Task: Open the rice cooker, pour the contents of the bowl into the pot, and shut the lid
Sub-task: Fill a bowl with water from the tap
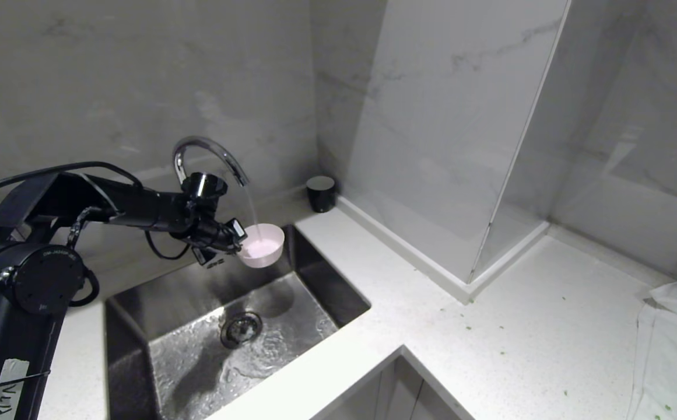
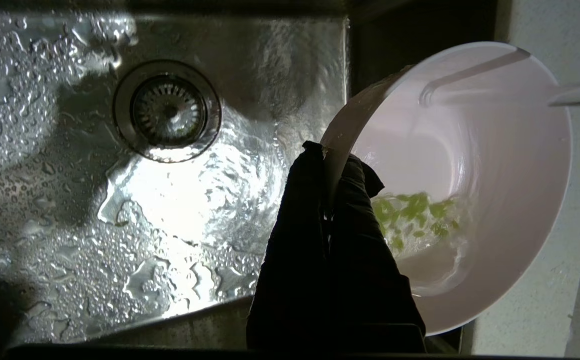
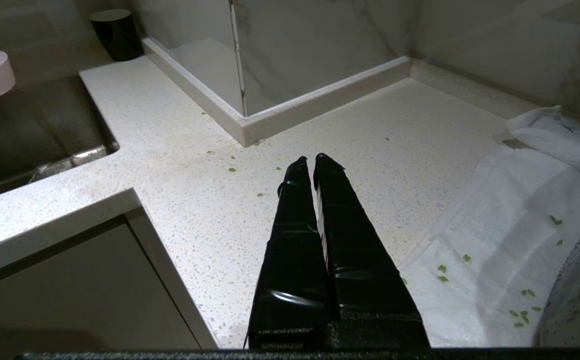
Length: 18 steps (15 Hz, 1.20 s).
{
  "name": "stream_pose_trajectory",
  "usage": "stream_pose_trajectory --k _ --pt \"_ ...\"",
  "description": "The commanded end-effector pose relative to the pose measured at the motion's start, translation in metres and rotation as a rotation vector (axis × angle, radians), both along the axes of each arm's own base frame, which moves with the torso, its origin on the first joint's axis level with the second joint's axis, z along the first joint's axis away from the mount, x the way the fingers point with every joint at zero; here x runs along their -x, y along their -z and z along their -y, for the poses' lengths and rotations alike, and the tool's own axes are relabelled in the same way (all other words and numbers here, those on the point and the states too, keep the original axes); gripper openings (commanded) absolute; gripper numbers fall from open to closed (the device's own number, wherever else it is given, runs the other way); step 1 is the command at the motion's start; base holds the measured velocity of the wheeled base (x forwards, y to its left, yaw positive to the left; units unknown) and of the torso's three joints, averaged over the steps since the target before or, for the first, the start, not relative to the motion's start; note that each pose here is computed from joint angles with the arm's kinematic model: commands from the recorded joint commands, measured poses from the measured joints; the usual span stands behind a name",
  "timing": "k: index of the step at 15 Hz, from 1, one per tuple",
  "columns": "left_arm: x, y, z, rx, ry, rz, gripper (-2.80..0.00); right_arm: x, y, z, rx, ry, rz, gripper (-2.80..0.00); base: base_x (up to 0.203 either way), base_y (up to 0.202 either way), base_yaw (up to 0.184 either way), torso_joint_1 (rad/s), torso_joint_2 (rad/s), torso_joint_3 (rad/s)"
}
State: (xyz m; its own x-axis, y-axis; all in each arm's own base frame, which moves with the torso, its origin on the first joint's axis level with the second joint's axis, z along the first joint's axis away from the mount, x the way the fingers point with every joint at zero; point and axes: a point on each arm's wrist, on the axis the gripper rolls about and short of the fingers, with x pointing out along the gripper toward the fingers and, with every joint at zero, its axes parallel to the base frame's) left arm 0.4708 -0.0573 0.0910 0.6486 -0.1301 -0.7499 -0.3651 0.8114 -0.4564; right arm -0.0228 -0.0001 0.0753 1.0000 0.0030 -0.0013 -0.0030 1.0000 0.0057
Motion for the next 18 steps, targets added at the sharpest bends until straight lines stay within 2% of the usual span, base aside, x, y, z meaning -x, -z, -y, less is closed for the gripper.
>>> stream_pose_trajectory --k 1,7,14,18 --pt "-0.004 0.0 0.002 0.0 0.002 0.01 -2.8 0.0 0.0 0.0 0.0 0.0 -0.002 -2.8 0.0 0.0 0.0 0.0 0.0 0.0" --pt "-0.011 0.005 -0.001 -0.015 -0.015 0.016 -2.8 0.0 0.0 0.0 0.0 0.0 -0.002 -2.8 0.0 0.0 0.0 0.0 0.0 0.0" --pt "-0.007 -0.003 0.002 -0.051 -0.034 0.004 -2.8 0.0 0.0 0.0 0.0 0.0 -0.002 -2.8 0.0 0.0 0.0 0.0 0.0 0.0" --pt "-0.009 -0.012 0.001 -0.052 -0.037 -0.002 -2.8 0.0 0.0 0.0 0.0 0.0 -0.002 -2.8 0.0 0.0 0.0 0.0 0.0 0.0"
